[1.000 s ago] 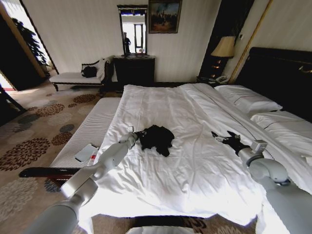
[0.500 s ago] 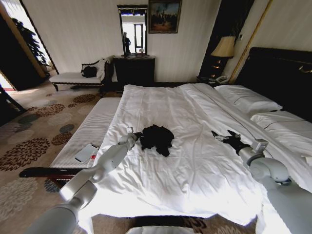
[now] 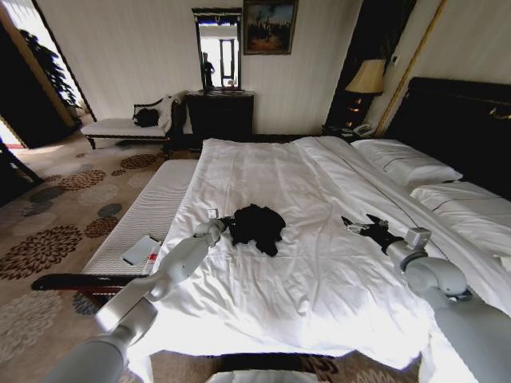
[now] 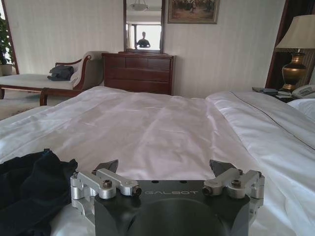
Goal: Fold the clothes on the bed.
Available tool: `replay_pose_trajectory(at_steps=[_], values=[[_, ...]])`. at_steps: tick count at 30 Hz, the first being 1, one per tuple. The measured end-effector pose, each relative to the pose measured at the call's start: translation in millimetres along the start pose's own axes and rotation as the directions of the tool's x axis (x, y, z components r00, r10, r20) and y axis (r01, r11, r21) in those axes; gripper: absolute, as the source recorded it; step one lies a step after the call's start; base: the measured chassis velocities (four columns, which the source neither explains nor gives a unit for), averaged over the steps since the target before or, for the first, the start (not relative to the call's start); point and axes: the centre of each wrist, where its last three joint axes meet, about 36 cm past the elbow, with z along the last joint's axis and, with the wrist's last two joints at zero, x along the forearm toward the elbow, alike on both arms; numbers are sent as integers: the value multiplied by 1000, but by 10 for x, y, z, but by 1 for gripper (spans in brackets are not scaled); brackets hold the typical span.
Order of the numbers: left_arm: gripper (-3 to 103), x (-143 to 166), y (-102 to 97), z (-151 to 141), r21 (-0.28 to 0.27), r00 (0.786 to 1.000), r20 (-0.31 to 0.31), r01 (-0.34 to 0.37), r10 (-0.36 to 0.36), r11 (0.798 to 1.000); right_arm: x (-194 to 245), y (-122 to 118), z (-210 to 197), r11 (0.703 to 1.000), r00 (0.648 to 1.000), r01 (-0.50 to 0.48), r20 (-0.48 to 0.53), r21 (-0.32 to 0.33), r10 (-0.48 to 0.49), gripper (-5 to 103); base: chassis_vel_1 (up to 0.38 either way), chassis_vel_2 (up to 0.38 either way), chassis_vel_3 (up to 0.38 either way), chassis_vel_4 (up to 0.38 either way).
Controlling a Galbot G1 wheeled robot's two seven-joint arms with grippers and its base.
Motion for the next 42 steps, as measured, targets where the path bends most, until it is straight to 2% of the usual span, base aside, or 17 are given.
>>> replay_pose_trajectory(at_steps=[6, 10, 13, 14, 15, 17, 18, 23, 30, 35, 42], values=[[1, 25, -21, 15, -8, 1000, 3, -9, 9, 1000, -401, -71, -214, 998, 997, 62, -39, 10, -61, 100, 0, 0, 0, 0], [1, 31, -19, 14, -10, 1000, 3, -9, 9, 1000, -753, -43, -230, 995, 991, 95, -87, -36, -98, 100, 0, 0, 0, 0], [1, 31, -34, 13, -10, 1000, 4, -13, 13, 1000, -1241, 100, -318, 980, 979, 147, -120, -134, -163, 100, 0, 0, 0, 0], [1, 31, -34, 13, -10, 1000, 4, -13, 13, 1000, -1241, 100, -318, 980, 979, 147, -120, -134, -163, 100, 0, 0, 0, 0], [1, 30, -39, 12, -10, 1000, 4, -14, 14, 1000, -1434, 197, -300, 973, 974, 161, -133, -163, -184, 100, 0, 0, 0, 0], [1, 31, -49, 9, -10, 1000, 5, -17, 17, 1000, -1662, 351, -280, 967, 967, 183, -146, -177, -210, 100, 0, 0, 0, 0], [1, 31, -49, 9, -10, 1000, 5, -17, 17, 1000, -1662, 351, -280, 967, 967, 183, -146, -177, -210, 100, 0, 0, 0, 0], [1, 51, -57, 37, -11, 1000, 4, -23, 24, 1000, -2112, 668, -370, 962, 954, 230, -164, -146, -252, 100, 0, 0, 0, 0], [1, 80, -56, 95, -14, 1000, -2, -28, 28, 1000, -2421, 804, -465, 964, 947, 249, -182, -98, -263, 100, 0, 0, 0, 0], [1, 112, -14, 150, -20, 1000, -9, -24, 24, 1000, -2577, 927, -360, 961, 937, 268, -216, -62, -275, 100, 0, 0, 0, 0], [1, 109, 7, 180, -22, 1000, -12, -18, 18, 1000, -2706, 1023, -240, 961, 929, 273, -244, -53, -277, 100, 0, 0, 0, 0]])
